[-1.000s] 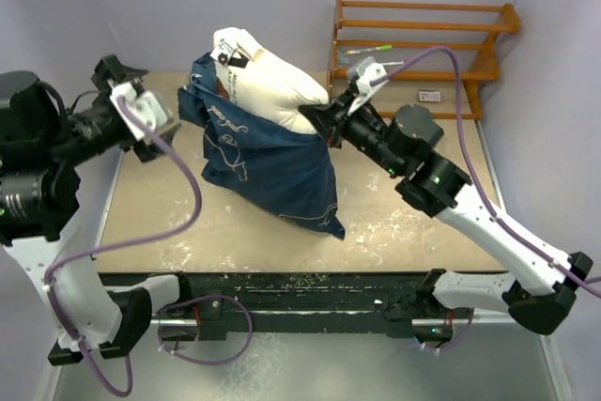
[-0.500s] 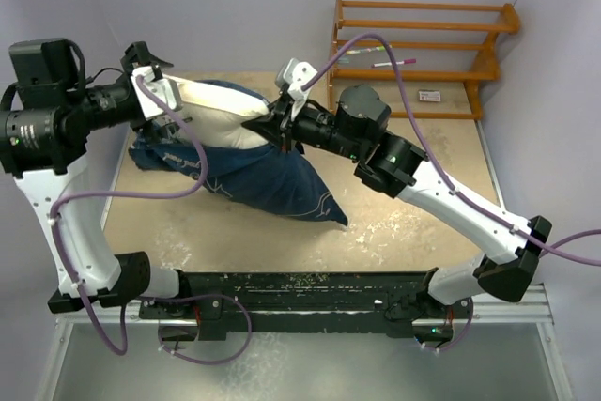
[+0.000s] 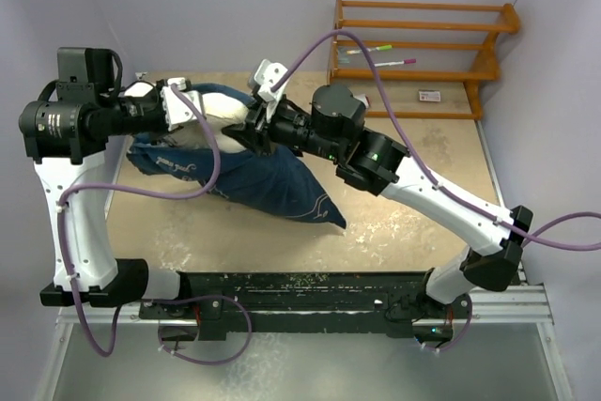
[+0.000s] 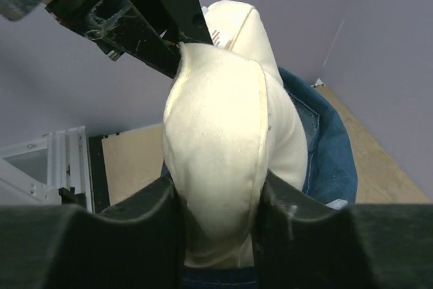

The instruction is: Remove the pillowcase from the pillow

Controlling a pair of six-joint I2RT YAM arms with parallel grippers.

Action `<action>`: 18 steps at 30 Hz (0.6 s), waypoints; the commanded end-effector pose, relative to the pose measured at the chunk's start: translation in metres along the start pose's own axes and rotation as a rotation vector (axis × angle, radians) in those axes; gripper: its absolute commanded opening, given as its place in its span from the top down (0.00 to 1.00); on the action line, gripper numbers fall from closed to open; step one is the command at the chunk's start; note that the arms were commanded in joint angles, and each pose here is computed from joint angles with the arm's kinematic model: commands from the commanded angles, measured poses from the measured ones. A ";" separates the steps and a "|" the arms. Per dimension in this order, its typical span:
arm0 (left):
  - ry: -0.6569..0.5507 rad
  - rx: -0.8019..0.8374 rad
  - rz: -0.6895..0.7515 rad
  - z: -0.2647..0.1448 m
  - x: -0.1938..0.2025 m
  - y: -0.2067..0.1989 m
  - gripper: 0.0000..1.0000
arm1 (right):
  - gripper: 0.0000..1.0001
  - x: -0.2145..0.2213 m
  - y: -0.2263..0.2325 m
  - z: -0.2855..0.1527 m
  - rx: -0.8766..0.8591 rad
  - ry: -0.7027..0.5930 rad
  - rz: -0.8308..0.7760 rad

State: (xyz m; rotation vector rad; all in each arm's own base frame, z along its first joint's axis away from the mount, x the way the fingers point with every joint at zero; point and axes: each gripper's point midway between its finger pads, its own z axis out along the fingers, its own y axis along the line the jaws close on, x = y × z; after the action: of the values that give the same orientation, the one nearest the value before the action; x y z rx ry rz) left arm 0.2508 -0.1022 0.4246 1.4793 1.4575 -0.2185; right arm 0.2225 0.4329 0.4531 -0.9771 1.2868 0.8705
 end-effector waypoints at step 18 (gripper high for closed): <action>-0.043 -0.188 -0.008 -0.013 -0.024 0.033 1.00 | 0.35 0.165 -0.022 -0.072 0.102 0.003 0.426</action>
State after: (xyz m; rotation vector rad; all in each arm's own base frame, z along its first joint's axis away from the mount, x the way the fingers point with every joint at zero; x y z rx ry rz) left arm 0.2688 -0.0976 0.4306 1.3462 1.5285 -0.1807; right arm 0.2402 0.3454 0.2807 -0.6212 1.6216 1.0349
